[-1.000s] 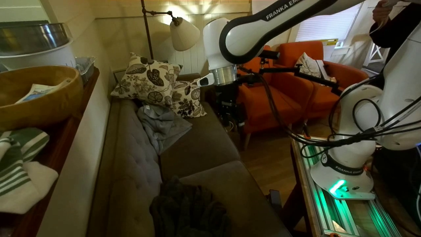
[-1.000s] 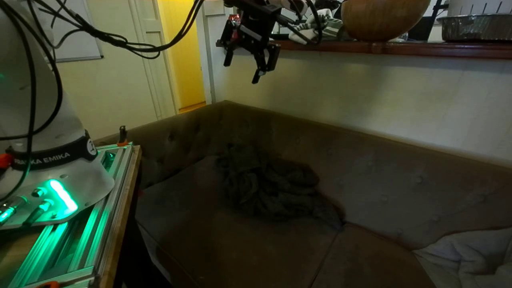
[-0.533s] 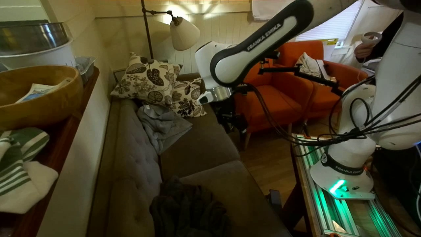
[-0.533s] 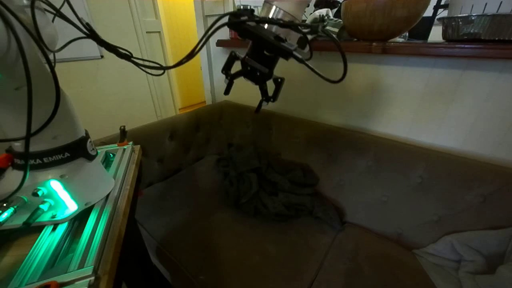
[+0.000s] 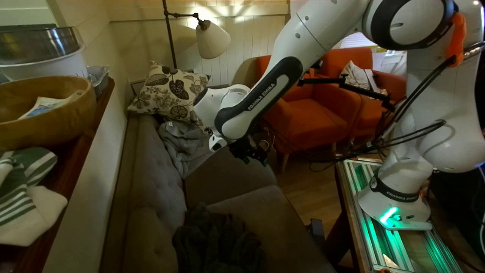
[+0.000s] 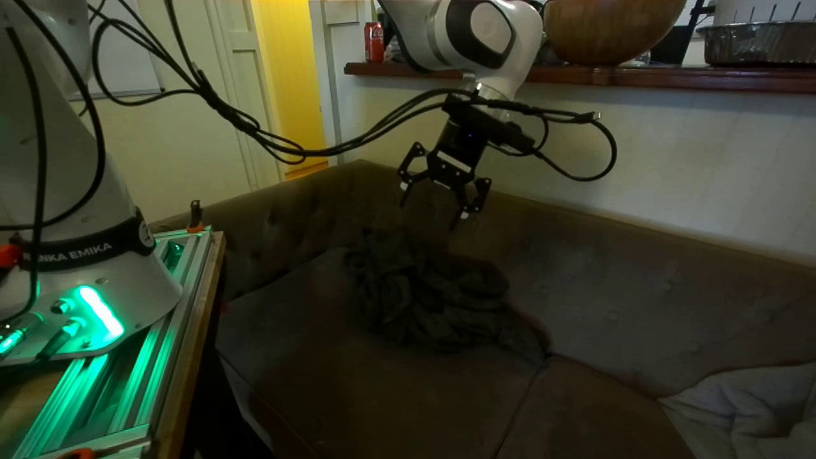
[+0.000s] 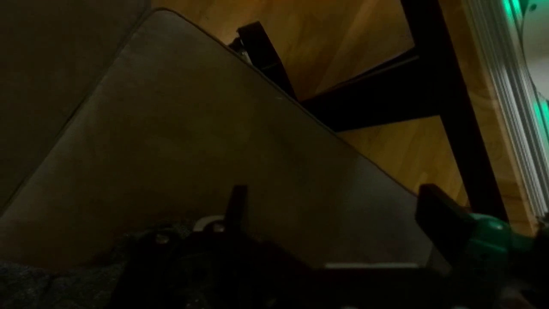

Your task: Put the remote on top of the towel

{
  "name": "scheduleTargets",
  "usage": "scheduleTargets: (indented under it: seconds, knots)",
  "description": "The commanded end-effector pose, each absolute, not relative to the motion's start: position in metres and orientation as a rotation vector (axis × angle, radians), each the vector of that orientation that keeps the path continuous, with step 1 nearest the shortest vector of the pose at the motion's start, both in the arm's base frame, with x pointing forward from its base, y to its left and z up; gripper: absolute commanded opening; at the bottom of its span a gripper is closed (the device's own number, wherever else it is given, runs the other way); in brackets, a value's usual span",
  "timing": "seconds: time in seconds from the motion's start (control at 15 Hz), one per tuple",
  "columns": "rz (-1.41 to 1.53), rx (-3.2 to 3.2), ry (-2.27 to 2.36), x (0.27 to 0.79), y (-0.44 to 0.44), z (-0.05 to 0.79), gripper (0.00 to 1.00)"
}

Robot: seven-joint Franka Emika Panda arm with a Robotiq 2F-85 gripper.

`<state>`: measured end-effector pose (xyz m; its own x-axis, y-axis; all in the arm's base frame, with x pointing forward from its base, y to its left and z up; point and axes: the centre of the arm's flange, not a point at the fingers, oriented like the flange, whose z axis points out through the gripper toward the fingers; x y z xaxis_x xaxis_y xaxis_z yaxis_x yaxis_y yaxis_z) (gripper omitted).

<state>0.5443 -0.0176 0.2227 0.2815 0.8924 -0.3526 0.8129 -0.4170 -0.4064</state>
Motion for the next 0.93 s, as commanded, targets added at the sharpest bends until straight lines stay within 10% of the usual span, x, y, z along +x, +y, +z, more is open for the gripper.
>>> scheduleTargets:
  seconds: [0.0,0.87]
  knots:
    - [0.988,-2.342,-1.749,0.584,-0.010,0.230,1.00]
    - [0.990,-2.208,-2.064,0.639,0.012,0.183,1.00]
